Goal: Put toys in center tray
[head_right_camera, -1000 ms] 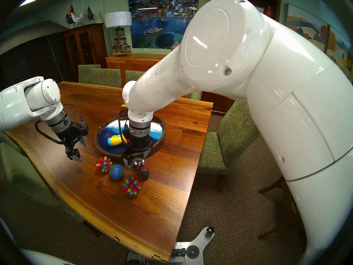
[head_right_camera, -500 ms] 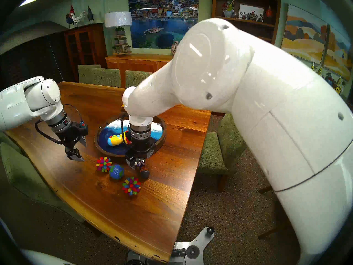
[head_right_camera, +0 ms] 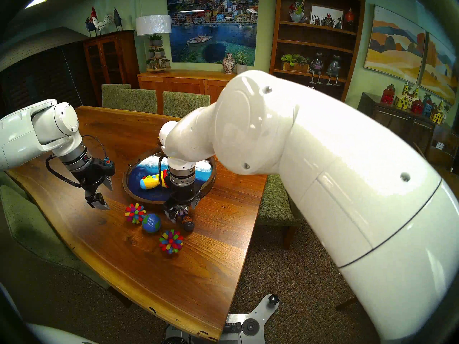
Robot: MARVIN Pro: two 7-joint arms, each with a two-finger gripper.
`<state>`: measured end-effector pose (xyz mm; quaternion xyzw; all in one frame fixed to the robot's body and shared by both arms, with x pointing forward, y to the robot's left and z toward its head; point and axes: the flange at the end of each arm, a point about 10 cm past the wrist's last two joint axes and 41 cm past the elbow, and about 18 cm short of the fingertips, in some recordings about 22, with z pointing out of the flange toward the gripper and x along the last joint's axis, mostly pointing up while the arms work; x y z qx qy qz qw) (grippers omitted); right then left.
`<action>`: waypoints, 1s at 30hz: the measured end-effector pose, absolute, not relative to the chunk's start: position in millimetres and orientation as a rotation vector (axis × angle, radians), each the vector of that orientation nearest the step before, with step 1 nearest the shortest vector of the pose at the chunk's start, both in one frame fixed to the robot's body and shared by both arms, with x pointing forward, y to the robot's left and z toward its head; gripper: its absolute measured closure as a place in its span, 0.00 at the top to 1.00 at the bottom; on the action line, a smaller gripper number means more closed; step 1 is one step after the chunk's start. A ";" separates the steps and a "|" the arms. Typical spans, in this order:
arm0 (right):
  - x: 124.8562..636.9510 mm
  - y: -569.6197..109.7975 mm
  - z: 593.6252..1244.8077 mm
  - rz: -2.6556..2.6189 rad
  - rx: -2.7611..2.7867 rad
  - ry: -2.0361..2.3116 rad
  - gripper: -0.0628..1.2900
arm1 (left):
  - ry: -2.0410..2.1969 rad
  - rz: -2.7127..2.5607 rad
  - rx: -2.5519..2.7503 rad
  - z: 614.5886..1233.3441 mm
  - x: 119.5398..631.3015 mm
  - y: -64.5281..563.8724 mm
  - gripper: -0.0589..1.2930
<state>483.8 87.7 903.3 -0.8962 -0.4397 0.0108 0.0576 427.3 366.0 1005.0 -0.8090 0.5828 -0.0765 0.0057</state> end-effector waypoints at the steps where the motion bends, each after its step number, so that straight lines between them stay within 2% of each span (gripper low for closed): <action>1: 484.0 87.9 901.7 0.033 -2.717 -1.332 0.96 | 1.824 -0.240 -2.532 1005.0 427.3 366.0 0.96; 6: 484.5 89.6 892.7 0.036 -2.713 -1.329 0.96 | 1.824 -0.240 -2.532 1005.0 427.3 366.0 0.96; 7: 484.7 89.8 891.2 0.037 -2.713 -1.327 0.91 | 1.824 -0.240 -2.532 1005.0 427.3 366.0 0.96; 8: 485.0 89.8 890.7 0.037 -2.714 -1.326 0.82 | 1.824 -0.240 -2.532 1005.0 427.3 366.0 0.96; 10: 485.6 89.7 890.5 0.036 -2.714 -1.325 0.37 | 1.824 -0.240 -2.532 1005.0 427.3 366.0 0.96; 12: 485.8 89.4 890.7 0.037 -2.714 -1.322 0.24 | 1.824 -0.240 -2.532 1005.0 427.3 366.0 0.96; 14: 485.7 88.9 891.1 0.040 -2.715 -1.319 0.16 | 1.824 -0.240 -2.532 1005.0 427.3 366.0 0.96; 30: 499.0 73.9 921.2 -0.002 -2.765 -1.315 0.14 | 1.824 -0.239 -2.533 1004.7 427.4 366.1 0.96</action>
